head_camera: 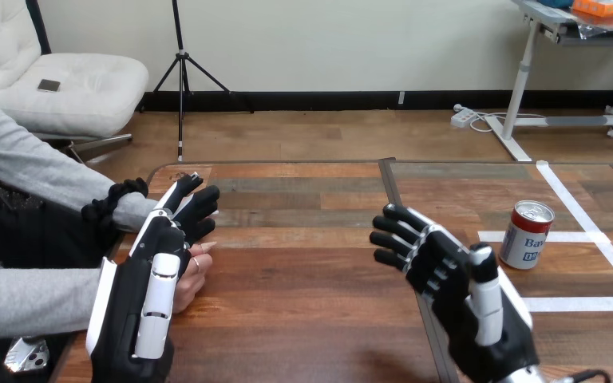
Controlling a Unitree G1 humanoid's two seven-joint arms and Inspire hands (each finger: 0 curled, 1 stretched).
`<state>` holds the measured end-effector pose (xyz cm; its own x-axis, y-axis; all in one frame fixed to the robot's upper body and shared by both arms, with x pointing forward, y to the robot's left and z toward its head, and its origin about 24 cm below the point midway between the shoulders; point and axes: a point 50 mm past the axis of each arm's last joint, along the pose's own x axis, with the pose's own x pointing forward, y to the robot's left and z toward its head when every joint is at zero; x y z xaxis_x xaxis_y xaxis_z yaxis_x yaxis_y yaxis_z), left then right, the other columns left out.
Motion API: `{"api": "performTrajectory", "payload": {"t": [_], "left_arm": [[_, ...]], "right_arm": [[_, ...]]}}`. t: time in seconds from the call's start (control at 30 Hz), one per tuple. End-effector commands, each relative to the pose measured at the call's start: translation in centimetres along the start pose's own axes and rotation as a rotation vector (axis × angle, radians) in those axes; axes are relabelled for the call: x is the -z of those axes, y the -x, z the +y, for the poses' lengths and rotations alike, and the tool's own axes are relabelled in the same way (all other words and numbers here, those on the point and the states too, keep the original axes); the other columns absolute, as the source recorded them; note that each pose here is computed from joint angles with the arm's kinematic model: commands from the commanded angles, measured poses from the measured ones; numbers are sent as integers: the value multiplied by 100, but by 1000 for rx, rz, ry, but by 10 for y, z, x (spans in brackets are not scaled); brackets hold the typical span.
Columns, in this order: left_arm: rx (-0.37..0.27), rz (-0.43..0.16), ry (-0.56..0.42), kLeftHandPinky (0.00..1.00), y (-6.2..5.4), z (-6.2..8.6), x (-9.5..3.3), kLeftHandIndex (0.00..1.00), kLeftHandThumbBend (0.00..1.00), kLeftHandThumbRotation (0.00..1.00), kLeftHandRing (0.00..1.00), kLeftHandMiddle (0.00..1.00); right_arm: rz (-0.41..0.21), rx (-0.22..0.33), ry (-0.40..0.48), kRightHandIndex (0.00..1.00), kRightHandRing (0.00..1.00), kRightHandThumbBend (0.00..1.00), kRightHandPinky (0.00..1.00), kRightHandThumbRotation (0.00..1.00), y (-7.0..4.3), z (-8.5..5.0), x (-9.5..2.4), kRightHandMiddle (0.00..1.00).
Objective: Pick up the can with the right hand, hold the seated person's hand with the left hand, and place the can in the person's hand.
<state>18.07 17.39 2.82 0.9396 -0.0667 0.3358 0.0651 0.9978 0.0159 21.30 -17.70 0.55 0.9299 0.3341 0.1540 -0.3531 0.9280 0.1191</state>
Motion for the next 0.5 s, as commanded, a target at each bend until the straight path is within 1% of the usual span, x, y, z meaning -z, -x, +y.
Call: {"api": "performTrajectory", "payload": {"t": [0.0,0.27,0.47], "left_arm": [[7,-79,12,85,-12,-3,-11,89,46,100,87,85],[3,-83,9,83,-13,-4,-10,88,47,100,86,84],[13,-87,1,82,-14,-4,-9,88,48,100,86,84]], "right_arm": [[-110,-17,77,85,85,96,84,100,-30,-17,-32,85],[-113,5,109,85,85,97,85,100,-38,-33,-39,85],[-115,20,125,85,85,97,85,100,-47,-44,-44,84]]}}
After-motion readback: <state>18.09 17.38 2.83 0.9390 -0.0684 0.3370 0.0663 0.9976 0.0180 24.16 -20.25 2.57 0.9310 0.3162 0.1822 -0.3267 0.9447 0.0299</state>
